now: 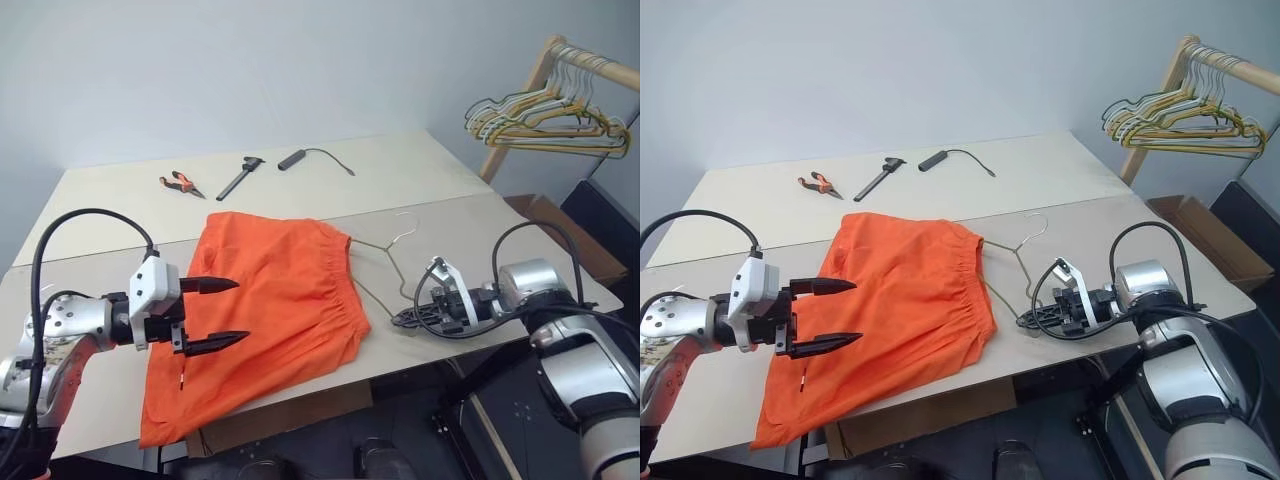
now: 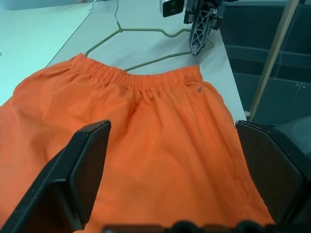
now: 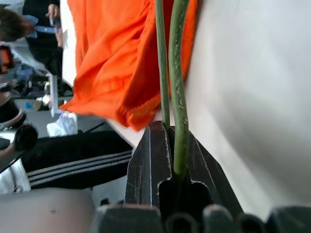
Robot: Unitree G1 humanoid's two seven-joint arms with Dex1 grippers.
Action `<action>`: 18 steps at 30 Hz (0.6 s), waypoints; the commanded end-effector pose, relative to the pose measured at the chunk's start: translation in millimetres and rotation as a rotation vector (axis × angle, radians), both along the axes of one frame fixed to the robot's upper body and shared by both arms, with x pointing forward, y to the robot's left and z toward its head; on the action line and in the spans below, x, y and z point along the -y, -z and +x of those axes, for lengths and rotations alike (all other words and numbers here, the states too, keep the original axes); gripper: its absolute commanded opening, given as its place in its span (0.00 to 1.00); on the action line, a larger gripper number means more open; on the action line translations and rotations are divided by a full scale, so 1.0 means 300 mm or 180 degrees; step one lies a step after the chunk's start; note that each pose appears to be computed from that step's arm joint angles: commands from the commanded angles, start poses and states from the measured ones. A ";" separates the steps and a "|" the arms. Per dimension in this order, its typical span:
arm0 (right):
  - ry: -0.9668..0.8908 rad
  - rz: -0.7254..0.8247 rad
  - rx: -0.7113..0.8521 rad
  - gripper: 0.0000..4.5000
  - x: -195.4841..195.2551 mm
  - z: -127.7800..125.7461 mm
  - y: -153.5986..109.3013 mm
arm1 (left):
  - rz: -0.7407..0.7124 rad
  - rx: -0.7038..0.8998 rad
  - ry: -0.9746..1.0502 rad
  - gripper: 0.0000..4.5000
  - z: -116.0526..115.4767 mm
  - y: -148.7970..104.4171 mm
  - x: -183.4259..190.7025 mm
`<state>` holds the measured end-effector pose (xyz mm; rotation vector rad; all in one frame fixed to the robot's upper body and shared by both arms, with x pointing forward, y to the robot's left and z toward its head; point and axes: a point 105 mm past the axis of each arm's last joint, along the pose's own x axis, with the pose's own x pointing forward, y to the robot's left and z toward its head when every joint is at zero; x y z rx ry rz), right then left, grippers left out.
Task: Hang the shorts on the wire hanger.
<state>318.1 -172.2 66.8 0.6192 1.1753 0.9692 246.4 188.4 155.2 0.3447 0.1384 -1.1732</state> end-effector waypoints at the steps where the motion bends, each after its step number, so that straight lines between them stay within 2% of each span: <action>1: 0.0114 0.0022 0.0308 0.00 0.014 0.054 -0.051 | -0.0001 0.0174 0.0034 0.99 -0.006 -0.029 0.012; 4: 0.0141 -0.0027 0.0535 0.00 0.022 0.073 -0.066 | -0.0010 0.0171 0.0025 0.99 -0.008 -0.026 0.013; 12: -0.0277 -0.0558 0.1675 0.00 -0.008 0.093 -0.124 | 0.0014 0.0232 0.0047 0.99 0.016 -0.036 0.022; 18: -0.0721 -0.1162 0.2576 0.00 -0.037 0.103 -0.202 | 0.0023 0.0529 -0.0089 0.99 0.098 -0.094 0.016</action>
